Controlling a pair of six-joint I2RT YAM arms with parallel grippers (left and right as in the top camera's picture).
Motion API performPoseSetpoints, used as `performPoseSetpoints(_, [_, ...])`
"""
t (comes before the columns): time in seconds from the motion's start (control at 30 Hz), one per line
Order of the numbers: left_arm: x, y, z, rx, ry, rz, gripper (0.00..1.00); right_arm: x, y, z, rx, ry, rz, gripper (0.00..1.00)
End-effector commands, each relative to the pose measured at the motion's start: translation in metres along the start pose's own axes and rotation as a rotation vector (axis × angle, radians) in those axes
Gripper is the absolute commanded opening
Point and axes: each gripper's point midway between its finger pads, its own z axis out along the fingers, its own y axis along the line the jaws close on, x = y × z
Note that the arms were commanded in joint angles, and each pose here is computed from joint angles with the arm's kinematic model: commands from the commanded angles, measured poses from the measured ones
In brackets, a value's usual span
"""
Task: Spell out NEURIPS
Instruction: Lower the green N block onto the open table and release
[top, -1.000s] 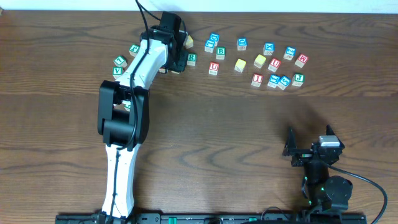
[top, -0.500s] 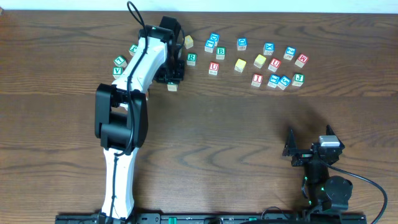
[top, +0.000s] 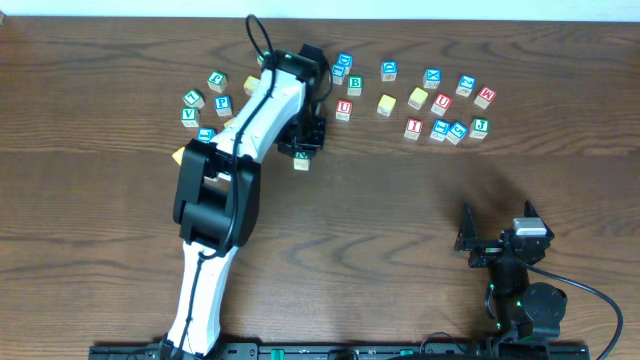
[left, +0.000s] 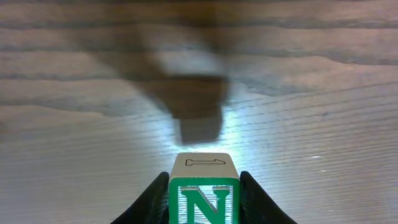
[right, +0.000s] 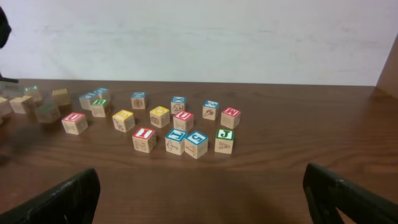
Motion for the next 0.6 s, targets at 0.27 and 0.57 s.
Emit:
performPoseSetpoints(0.27, [-0.007, 0.003, -0.011, -0.053, -0.067, -0.098, 0.24, 0.000, 0.000, 0.000, 0.000, -0.001, 0.010, 0.99])
performPoseSetpoints(0.57, [0.005, 0.003, 0.009, -0.065, -0.027, -0.123, 0.29, 0.000, 0.000, 0.000, 0.000, -0.001, 0.010, 0.99])
